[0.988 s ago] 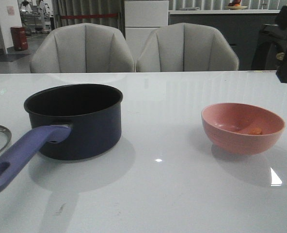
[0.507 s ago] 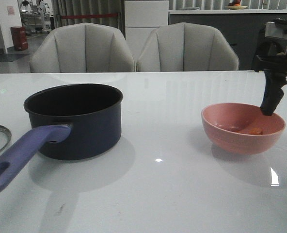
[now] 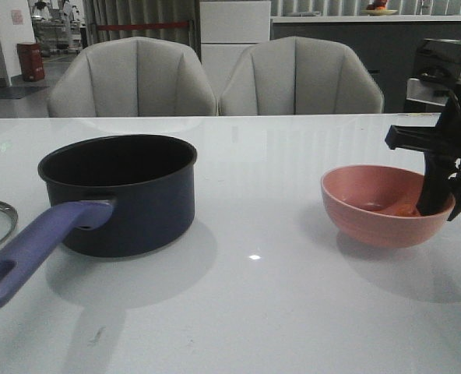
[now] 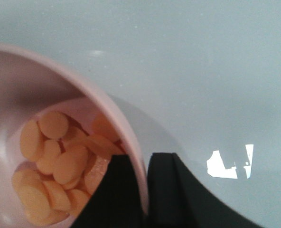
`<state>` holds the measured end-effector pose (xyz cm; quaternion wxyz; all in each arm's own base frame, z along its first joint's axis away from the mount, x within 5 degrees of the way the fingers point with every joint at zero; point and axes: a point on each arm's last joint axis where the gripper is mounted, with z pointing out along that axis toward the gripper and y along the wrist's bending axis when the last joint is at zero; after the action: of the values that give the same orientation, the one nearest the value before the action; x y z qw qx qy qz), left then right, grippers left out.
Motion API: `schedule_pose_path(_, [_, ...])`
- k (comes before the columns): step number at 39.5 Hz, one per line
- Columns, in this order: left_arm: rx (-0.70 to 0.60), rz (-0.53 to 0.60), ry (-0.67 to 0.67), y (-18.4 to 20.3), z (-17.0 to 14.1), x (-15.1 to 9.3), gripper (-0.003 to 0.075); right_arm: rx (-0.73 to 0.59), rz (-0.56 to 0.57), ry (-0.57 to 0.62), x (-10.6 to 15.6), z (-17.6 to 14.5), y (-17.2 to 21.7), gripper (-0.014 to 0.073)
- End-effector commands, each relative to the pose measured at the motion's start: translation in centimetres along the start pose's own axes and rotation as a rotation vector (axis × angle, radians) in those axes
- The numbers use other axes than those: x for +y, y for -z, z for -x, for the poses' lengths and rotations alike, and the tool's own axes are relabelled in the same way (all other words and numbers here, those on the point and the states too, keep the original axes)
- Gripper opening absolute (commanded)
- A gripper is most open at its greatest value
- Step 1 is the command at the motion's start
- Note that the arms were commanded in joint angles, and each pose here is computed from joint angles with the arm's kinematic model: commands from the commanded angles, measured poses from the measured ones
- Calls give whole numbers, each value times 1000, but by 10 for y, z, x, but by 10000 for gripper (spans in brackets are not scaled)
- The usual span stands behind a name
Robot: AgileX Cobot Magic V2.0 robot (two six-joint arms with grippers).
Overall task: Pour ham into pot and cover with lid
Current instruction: 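Lower the right gripper onto the pink bowl rim and grasp it, then lift the pink bowl and carry it over the saucepan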
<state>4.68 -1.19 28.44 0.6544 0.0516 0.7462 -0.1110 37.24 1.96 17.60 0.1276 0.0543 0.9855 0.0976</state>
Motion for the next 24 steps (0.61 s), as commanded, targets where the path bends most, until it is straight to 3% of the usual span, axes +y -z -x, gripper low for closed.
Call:
schedule_pose_path(1, [-94, -17, 6, 2, 15, -2, 520, -113, 7, 45, 3, 12, 22, 134])
schedule_pose_path(12, [-94, -17, 6, 2, 15, -2, 520, -307, 23, 121, 20, 15, 73, 134])
schedule_pose_path(19, [-94, -17, 6, 2, 15, -2, 520, -482, 71, 230, 56, 7, 119, 143])
schedule_pose_path(24, [-94, -17, 6, 2, 15, -2, 520, -502, 122, 339, 92, 1, 134, 143])
